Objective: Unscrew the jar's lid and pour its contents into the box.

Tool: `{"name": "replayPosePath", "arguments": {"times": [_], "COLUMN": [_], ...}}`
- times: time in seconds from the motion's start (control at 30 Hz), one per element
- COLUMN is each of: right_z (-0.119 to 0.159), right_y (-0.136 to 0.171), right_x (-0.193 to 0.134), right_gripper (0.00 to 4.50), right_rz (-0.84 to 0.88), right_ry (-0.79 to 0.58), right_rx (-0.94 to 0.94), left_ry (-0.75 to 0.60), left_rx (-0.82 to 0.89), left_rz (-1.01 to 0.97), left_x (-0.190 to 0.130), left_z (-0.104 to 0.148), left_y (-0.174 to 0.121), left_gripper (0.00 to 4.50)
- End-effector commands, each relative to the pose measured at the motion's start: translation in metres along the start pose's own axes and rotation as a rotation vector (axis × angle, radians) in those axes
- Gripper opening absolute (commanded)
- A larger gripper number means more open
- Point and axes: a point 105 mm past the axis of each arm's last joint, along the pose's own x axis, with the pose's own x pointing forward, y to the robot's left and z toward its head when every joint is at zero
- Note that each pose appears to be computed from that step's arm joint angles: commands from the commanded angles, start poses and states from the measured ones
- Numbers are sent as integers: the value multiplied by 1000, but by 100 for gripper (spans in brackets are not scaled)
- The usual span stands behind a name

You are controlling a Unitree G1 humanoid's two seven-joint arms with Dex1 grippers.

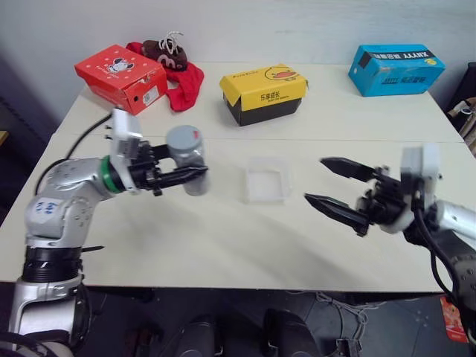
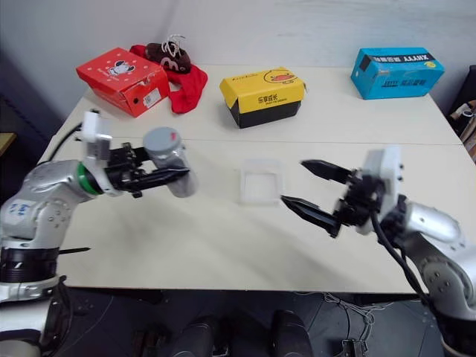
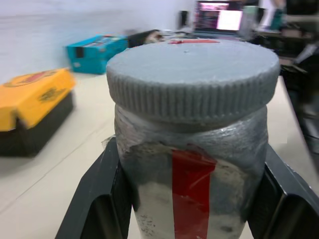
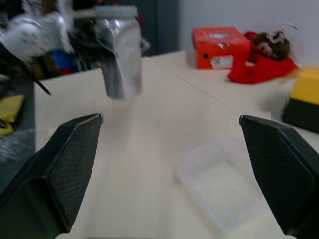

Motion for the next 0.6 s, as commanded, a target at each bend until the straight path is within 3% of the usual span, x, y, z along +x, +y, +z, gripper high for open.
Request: {"name": "replayPosePath", "arguments": {"times": [0.03, 0.23, 0.6], "right_z": [12, 34, 36], "right_y": [8, 12, 22], "right_x": [34, 89, 108], "right_gripper": [450, 450, 450], "right_rz": [47, 46, 126], "right_ry": [6, 4, 78], "right_rx": [-34, -62, -34], "left_ry": [-8, -13, -10], "left_rx": [57, 103, 132], "left_rz": [-91, -151, -163], "left_x": [18, 35, 43], "left_z": [4, 0, -6], "left_y": [-9, -15, -17], "left_gripper": [235, 235, 235]}}
